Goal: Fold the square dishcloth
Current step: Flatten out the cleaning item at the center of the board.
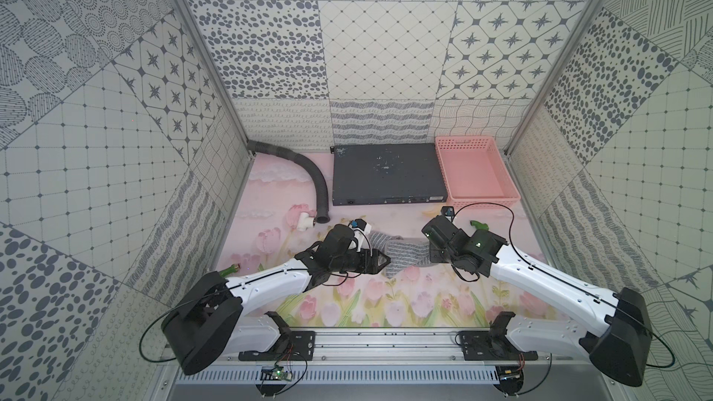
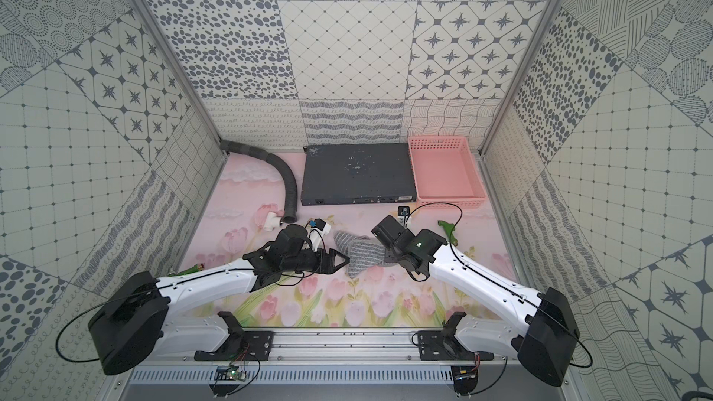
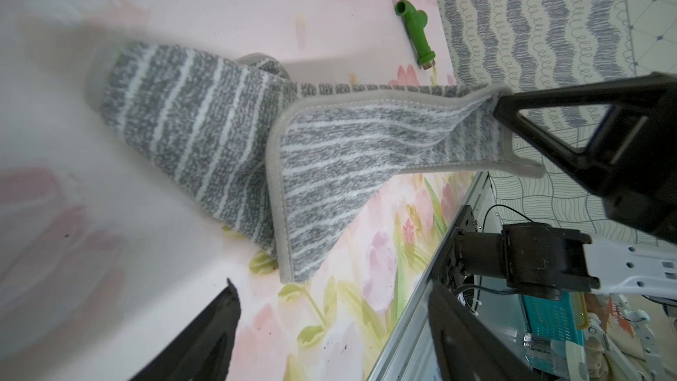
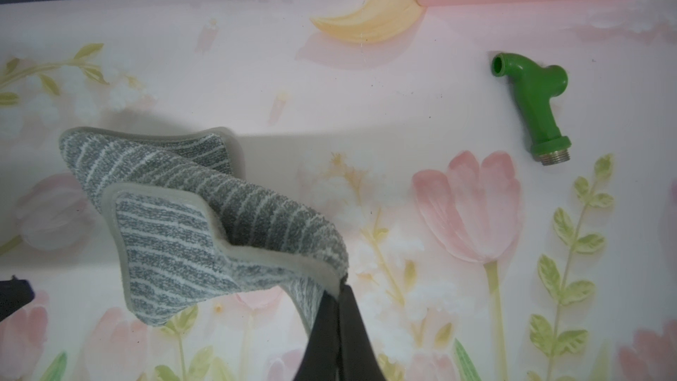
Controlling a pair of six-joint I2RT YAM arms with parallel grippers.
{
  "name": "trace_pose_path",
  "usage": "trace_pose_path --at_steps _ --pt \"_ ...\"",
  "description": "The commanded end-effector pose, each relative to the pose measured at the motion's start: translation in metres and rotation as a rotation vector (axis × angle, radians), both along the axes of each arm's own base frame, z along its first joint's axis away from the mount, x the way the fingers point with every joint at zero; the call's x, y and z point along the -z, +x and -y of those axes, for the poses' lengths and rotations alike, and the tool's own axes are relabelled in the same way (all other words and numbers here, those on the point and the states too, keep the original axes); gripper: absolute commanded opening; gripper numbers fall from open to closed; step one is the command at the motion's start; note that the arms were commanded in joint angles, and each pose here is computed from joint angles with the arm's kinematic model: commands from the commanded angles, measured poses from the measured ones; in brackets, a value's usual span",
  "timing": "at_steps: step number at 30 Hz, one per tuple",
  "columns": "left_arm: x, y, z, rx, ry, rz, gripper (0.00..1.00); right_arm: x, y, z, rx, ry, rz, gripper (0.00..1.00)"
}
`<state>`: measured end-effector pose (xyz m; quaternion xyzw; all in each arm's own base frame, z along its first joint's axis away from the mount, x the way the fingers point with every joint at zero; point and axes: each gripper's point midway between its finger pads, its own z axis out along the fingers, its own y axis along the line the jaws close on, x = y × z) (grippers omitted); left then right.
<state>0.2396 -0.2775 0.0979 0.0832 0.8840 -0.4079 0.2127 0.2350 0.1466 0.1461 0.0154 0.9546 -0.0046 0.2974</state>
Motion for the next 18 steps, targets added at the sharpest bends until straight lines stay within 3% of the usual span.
trace_pose_path --at_steps 1,9,18 --pt "-0.009 0.025 0.033 0.092 -0.033 0.124 0.79 0.002 0.006 -0.004 0.02 0.028 0.015 0.02" --pt "0.007 0.052 0.041 0.114 0.06 0.148 0.75 0.001 0.011 -0.008 0.02 0.041 0.015 0.02" --pt "0.021 0.068 0.03 0.084 0.063 0.109 0.76 0.003 0.013 -0.011 0.021 0.048 0.012 0.01"
